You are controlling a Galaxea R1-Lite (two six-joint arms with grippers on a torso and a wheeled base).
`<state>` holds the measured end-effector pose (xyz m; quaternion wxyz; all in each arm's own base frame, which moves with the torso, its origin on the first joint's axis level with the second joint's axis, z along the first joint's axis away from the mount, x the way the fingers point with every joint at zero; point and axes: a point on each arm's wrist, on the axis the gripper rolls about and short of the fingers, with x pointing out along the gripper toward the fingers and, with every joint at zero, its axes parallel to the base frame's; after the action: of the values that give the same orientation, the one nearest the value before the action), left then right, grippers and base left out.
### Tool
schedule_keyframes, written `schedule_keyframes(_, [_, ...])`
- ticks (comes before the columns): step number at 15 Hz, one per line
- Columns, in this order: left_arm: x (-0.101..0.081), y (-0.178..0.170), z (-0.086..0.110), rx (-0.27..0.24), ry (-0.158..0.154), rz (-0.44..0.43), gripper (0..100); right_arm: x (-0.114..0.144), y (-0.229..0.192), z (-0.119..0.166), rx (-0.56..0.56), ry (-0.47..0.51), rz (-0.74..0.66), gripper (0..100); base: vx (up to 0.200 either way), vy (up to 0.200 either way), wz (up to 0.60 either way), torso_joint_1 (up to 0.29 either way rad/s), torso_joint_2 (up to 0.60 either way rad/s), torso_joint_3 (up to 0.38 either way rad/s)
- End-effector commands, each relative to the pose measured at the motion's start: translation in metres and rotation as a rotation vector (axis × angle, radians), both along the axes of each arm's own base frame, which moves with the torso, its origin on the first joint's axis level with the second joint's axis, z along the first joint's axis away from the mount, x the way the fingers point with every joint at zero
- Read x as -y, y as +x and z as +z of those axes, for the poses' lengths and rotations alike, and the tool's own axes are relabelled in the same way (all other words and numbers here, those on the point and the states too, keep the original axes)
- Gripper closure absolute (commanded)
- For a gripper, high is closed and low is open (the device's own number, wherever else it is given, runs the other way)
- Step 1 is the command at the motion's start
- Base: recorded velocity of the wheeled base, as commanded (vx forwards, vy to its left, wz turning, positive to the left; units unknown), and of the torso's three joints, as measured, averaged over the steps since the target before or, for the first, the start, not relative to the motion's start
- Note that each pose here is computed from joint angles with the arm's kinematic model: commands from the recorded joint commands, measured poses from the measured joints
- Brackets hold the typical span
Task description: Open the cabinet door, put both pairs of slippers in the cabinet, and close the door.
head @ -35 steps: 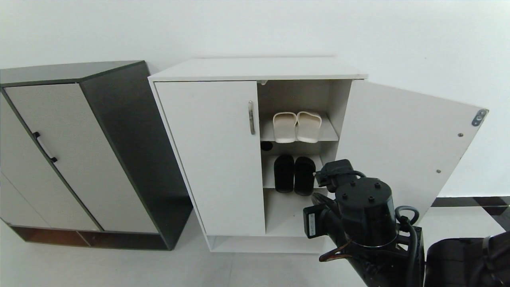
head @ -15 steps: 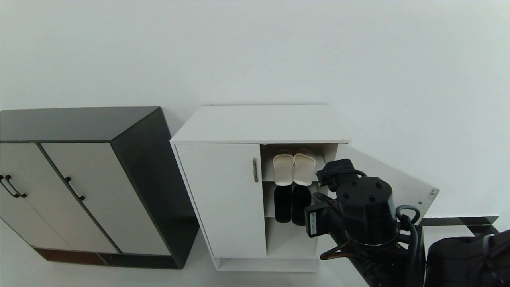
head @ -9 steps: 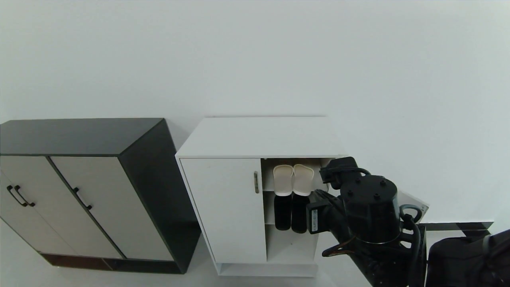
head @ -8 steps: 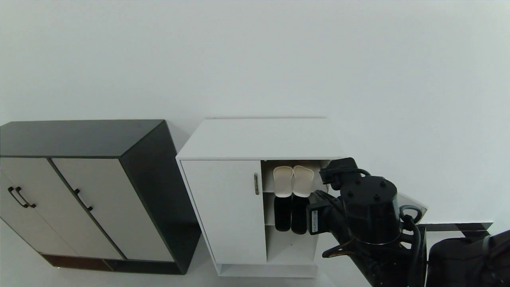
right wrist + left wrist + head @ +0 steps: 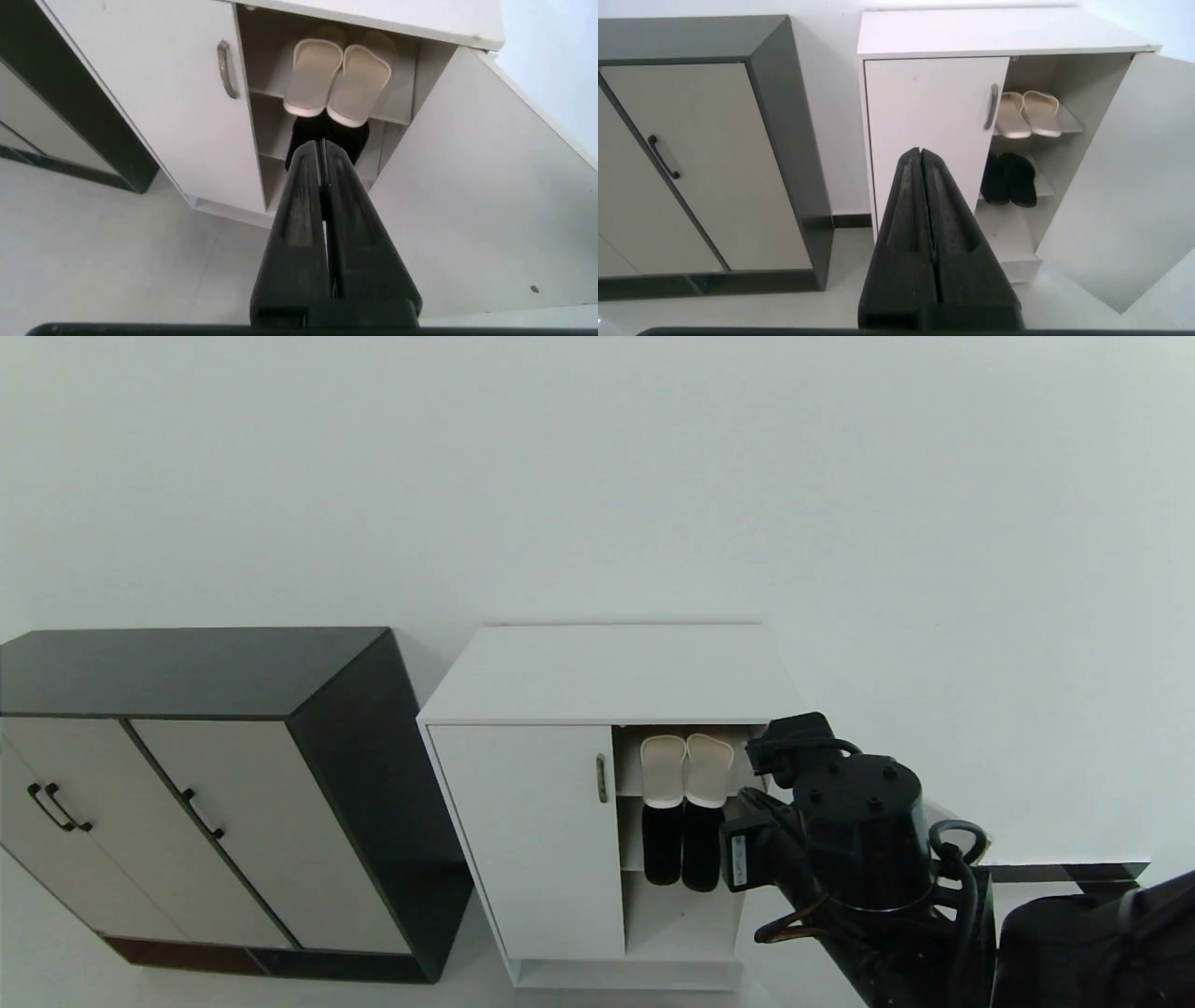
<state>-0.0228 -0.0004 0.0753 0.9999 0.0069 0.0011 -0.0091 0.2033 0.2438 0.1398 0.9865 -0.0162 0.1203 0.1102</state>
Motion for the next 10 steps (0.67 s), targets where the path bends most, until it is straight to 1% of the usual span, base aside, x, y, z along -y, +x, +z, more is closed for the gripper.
schedule_keyframes(1, [0.000,0.000,0.000,0.001,0.000,-0.002,100,0.000,0.001,-0.002,-0.004,-0.006,-0.004,100,0.000,0.000,-0.60,0.002,0.00,0.007])
schedule_keyframes(3, [0.000,0.000,0.000,-0.001,0.000,0.000,100,0.002,0.004,-0.002,-0.004,-0.006,-0.013,100,0.000,0.000,-0.60,0.000,0.00,0.002])
schedule_keyframes(6, [0.000,0.000,0.000,0.001,0.000,0.000,100,0.010,0.014,-0.001,0.002,-0.006,-0.053,100,0.000,0.000,0.00,0.000,0.00,0.000])
schedule_keyframes(10, [0.000,0.000,0.000,-0.001,-0.002,0.000,100,0.019,0.024,0.004,0.038,-0.022,-0.083,100,0.000,0.000,0.00,0.000,0.00,0.000])
